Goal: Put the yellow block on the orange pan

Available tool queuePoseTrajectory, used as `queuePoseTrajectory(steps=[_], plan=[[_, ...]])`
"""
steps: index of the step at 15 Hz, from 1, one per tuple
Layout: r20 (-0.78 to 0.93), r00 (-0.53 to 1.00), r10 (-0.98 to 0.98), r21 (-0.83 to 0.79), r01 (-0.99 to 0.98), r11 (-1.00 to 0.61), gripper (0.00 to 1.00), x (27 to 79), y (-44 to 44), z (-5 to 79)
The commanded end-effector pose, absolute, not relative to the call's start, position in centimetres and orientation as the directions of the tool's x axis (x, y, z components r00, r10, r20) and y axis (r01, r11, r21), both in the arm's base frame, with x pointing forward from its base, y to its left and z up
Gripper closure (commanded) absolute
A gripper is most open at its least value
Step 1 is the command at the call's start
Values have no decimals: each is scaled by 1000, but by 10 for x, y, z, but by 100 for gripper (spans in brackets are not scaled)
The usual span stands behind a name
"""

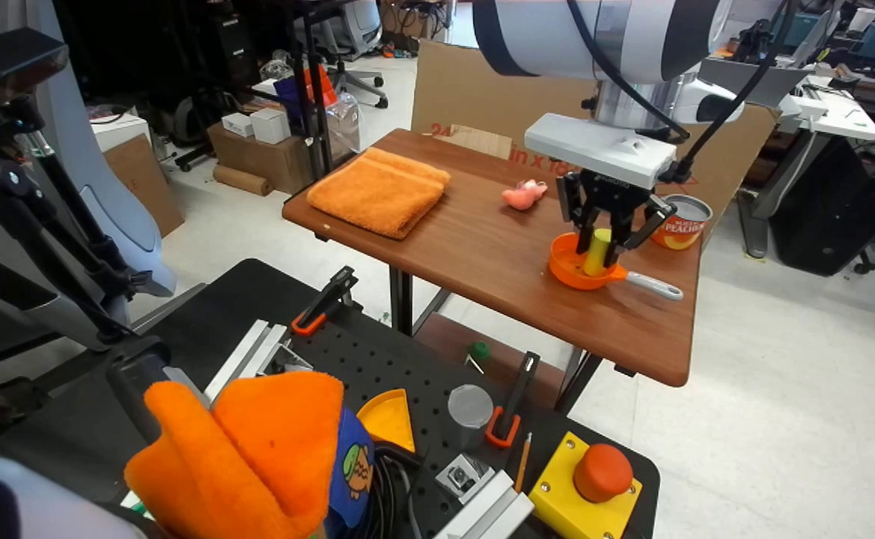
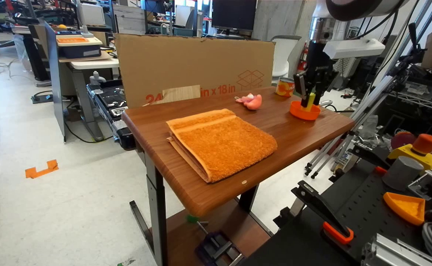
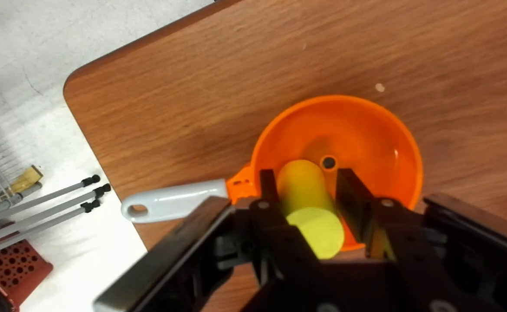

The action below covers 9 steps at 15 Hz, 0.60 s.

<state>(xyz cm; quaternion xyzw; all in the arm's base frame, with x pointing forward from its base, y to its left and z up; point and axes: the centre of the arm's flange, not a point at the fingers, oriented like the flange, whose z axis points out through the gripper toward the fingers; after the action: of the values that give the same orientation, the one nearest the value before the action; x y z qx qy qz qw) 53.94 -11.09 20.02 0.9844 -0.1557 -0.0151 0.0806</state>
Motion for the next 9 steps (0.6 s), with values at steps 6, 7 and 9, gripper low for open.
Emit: queuePoseTrajectory(steps=[6, 7, 9], plan=[[-92, 970, -225, 307, -188, -933, 0, 503, -105, 232], [-117, 969, -219, 303, -175, -937, 0, 497, -101, 242], [-161, 969, -185, 263, -139, -955, 0, 483, -90, 274]])
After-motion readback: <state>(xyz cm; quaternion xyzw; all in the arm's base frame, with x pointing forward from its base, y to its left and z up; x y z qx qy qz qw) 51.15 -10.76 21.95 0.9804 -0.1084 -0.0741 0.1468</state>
